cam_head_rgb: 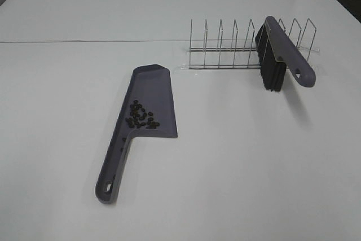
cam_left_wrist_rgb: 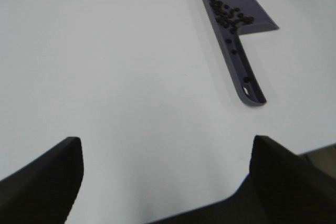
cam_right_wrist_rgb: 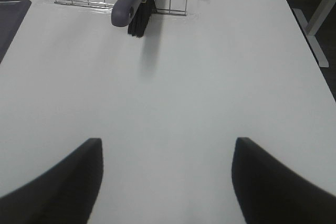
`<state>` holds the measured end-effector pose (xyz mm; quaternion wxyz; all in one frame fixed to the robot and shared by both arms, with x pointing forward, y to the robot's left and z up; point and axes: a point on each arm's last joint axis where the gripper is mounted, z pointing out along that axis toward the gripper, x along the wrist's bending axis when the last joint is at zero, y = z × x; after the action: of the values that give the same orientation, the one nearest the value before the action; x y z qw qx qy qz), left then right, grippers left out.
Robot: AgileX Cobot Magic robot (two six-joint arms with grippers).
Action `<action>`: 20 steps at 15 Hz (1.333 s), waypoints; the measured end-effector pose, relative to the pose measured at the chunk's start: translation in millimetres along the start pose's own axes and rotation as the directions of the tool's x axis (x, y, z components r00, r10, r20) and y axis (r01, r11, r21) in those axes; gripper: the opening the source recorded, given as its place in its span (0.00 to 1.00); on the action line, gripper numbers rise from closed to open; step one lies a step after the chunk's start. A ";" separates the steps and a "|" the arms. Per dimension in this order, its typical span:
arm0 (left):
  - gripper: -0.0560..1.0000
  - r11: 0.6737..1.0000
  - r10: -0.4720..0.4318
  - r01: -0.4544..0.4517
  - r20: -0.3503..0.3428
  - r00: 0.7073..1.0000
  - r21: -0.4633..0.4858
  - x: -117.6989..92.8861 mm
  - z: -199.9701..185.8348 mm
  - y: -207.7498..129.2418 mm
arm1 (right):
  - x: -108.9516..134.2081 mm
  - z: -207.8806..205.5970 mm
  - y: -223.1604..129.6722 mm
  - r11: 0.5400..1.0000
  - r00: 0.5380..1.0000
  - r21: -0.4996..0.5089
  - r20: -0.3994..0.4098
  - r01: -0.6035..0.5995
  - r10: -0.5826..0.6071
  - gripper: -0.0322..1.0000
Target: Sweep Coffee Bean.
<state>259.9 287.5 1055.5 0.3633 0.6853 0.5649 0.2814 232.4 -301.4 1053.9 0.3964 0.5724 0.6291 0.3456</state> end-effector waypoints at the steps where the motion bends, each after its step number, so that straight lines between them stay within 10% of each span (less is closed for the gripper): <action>1: 0.82 0.999 -0.021 0.019 -0.040 0.999 -0.041 -0.2 -5.1 -2.6 | 0.0 0.0 0.0 1.000 1.000 0.000 0.000 0.000 0.000 0.69; 5: 0.82 0.984 -0.031 0.014 -0.092 0.995 -0.176 -4.8 -22.5 -14.5 | 0.0 0.0 0.0 1.000 1.000 0.000 0.000 0.000 0.000 0.69; 20: 0.82 0.984 -0.031 0.014 -0.092 0.995 -0.178 -4.9 -22.9 -14.8 | 0.0 0.0 0.0 1.000 1.000 0.000 0.000 0.000 0.000 0.69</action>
<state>232.2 288.3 1056.8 0.3990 0.6298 0.5617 0.3586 232.4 -301.4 1053.9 0.3964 0.5724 0.6291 0.3456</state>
